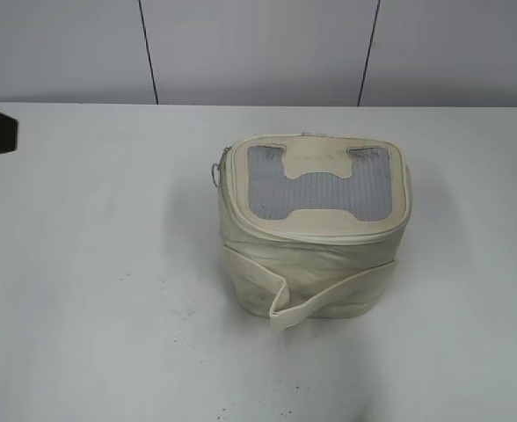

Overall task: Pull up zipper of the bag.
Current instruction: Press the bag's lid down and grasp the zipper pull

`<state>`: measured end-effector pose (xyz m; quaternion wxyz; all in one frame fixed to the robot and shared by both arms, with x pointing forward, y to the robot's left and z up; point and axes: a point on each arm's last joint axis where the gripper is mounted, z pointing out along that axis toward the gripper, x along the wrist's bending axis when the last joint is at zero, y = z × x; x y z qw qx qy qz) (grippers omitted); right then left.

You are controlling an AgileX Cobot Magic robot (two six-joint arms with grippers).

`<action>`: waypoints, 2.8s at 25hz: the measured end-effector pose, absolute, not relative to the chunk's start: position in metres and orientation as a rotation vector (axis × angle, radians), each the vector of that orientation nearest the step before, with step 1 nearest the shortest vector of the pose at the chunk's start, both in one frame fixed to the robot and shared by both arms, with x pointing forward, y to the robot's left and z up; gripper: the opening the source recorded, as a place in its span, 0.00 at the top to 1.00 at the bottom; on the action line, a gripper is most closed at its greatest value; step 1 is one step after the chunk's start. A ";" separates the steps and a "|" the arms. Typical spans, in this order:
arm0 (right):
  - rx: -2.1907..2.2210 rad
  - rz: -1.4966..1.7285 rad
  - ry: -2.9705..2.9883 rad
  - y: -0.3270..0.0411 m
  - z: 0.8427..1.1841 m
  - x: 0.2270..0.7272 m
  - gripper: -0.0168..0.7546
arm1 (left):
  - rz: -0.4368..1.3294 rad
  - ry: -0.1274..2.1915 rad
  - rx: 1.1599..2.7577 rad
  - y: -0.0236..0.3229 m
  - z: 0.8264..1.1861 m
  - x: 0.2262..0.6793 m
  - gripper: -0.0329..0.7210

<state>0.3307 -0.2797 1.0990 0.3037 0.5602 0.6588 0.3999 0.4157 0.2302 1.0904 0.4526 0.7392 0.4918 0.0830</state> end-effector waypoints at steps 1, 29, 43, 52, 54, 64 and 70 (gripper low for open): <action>1.454 1.045 1.789 -0.277 1.102 0.339 0.29 | 0.176 1.185 1.857 0.225 1.089 0.425 0.41; 0.831 1.045 2.784 -0.129 1.036 0.644 0.29 | 0.021 1.066 2.092 0.164 1.030 0.577 0.41; 0.829 0.958 2.891 -0.122 0.995 0.667 0.32 | -0.065 1.042 2.056 0.157 1.020 0.581 0.41; 0.840 0.965 2.952 -0.120 0.988 0.665 0.50 | -0.162 0.974 2.096 0.149 1.004 0.587 0.28; 0.841 0.968 2.972 -0.120 0.988 0.663 0.61 | -0.150 0.934 2.111 0.148 1.007 0.590 0.25; 0.834 0.972 3.023 -0.120 0.988 0.659 0.95 | 0.012 0.632 2.323 0.143 1.005 0.587 0.22; 0.833 0.972 3.025 -0.120 0.988 0.659 0.95 | 0.176 0.425 2.465 0.118 1.001 0.580 0.22</action>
